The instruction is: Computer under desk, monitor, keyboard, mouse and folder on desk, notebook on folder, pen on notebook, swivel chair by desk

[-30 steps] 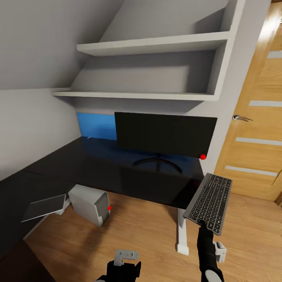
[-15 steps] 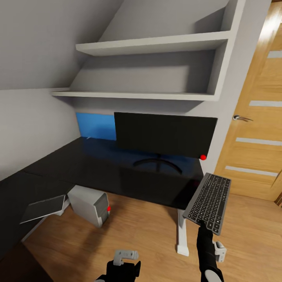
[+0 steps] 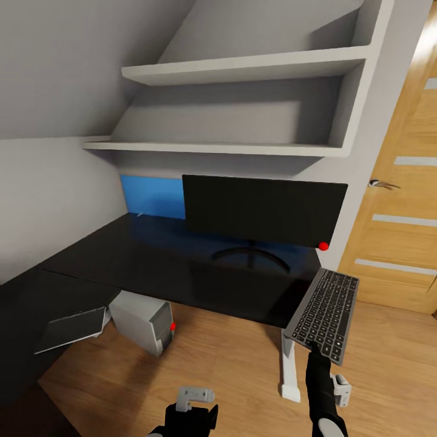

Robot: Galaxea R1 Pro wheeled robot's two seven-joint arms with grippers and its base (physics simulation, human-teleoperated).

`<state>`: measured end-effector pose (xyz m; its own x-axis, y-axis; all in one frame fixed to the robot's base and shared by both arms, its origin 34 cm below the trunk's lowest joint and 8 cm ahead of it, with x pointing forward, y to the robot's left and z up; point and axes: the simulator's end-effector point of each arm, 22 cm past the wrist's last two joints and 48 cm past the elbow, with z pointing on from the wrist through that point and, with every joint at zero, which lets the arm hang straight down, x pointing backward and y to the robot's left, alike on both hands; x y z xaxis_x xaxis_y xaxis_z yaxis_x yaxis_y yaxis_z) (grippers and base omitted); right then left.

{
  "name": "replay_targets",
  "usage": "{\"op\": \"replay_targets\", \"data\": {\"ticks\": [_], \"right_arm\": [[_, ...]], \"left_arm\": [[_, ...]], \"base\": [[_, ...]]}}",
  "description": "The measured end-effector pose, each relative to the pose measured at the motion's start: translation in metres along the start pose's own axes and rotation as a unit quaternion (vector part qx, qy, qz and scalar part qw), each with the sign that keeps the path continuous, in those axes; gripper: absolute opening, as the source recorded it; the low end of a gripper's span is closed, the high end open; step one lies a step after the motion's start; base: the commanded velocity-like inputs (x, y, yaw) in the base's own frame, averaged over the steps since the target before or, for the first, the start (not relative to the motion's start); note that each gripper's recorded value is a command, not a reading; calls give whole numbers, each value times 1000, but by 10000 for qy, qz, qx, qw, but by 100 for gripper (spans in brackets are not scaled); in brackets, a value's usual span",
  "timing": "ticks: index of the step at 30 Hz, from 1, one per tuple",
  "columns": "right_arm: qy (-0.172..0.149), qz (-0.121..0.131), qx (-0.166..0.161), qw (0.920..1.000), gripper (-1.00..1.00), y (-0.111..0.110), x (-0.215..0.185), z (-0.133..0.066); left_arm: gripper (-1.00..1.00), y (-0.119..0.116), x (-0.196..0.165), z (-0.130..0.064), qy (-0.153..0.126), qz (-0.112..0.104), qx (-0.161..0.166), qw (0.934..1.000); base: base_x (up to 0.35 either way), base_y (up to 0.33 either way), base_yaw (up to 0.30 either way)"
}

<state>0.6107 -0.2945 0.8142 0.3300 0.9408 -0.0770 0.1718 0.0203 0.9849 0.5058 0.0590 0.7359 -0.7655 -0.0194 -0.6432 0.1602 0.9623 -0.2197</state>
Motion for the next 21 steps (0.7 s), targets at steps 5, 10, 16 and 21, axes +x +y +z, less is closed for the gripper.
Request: {"op": "replay_targets", "data": {"ticks": [5, 10, 16, 21], "right_arm": [[4, -7, 1, 10000, -100, 0, 0, 0], [-4, -2, 5, 10000, -100, 0, 0, 0], [1, -5, 5, 10000, -100, -9, 1, 2], [3, -10, -4, 10000, -100, -17, 2, 3]], "left_arm": [[100, -1, 0, 0, 1, 11, 7, 10000], [100, -4, 0, -1, -5, -7, 40, 10000], [100, -5, 5, 6, -14, -6, 64, 10000], [100, -3, 10, 12, -14, -7, 61, 10000]], "base": [[2, 21, 0], [0, 2, 0], [0, 0, 0], [0, 0, 0]]}}
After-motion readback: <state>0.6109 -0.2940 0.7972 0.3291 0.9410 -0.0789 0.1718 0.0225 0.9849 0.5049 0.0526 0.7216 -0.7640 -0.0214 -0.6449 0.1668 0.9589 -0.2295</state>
